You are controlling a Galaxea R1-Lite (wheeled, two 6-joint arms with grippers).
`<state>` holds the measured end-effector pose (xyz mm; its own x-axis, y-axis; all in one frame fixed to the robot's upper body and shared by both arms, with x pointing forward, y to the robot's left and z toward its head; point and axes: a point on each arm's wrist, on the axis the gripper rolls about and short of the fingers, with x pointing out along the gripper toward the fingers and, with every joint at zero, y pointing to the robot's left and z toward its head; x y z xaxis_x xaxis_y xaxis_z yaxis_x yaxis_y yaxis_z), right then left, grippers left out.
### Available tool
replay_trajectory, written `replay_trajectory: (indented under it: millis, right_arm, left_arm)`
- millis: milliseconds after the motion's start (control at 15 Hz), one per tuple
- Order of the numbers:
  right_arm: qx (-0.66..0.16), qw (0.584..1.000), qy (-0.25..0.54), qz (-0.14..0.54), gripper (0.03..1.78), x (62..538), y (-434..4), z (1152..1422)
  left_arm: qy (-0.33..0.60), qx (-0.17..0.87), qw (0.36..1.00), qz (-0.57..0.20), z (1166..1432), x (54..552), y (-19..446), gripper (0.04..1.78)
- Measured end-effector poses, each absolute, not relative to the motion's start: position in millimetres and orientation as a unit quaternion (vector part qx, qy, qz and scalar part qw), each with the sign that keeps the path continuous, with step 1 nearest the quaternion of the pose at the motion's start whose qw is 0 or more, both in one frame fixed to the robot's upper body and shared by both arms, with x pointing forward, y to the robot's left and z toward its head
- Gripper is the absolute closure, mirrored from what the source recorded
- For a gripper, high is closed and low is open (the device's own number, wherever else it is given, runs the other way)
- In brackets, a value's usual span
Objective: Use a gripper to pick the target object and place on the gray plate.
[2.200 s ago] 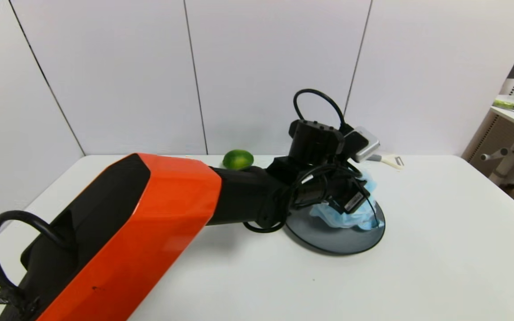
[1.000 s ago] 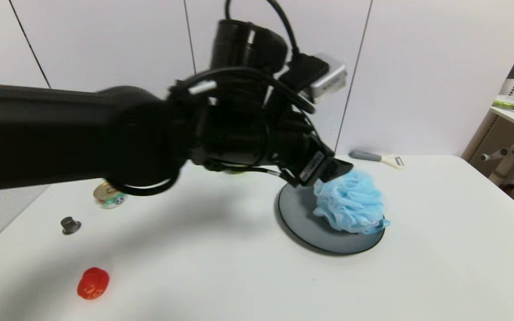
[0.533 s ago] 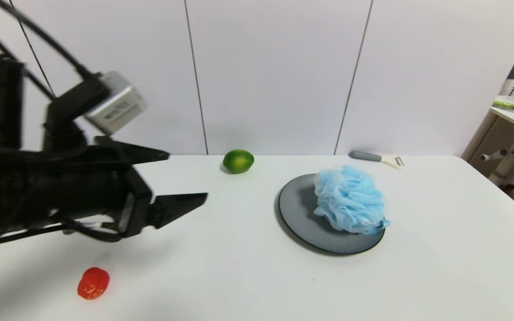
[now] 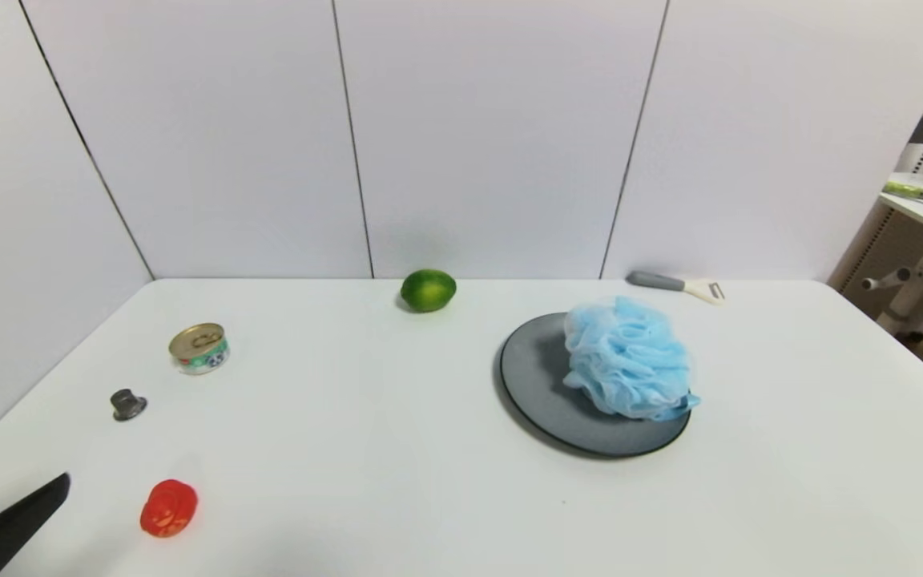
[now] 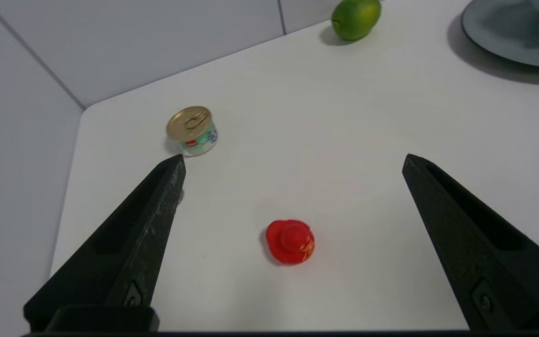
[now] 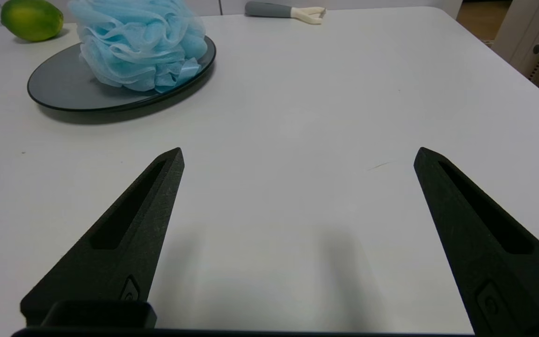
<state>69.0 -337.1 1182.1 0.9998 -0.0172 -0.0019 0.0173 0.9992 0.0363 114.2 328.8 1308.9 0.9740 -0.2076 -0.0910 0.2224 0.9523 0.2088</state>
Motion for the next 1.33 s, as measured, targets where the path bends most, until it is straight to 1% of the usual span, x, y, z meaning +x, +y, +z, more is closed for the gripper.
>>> replay_trajectory:
  millis: [133,333,467,667,1067,1333]
  right_arm:
    - [0.018,1.0,0.001,-0.008,0.11,69.0,-337.1,1182.2]
    - [0.018,1.0,0.001,-0.008,0.11,69.0,-337.1,1182.1]
    - [0.018,1.0,0.001,-0.009,0.11,69.0,-337.1,1182.1]
    - [0.018,1.0,0.001,-0.008,0.11,69.0,-337.1,1182.2]
    - [0.018,1.0,0.001,-0.009,0.11,69.0,-337.1,1182.1]
    - [0.018,1.0,0.001,-0.009,0.11,69.0,-337.1,1182.2]
  left_arm:
    - [0.029,0.108,0.99,-0.084,1276.1,95.8,331.1,0.14]
    - [0.004,0.106,0.992,-0.062,1233.4,86.8,331.5,0.13]
    - [-0.024,0.105,0.993,-0.052,1213.5,80.0,331.5,0.13]
    - [0.008,0.098,0.994,-0.038,1186.9,72.2,331.9,0.13]
    - [0.002,0.049,0.998,-0.03,1181.9,69.1,332.2,0.13]
    - [0.0,-0.001,1.0,0.0,1182.2,69.0,333.5,0.13]
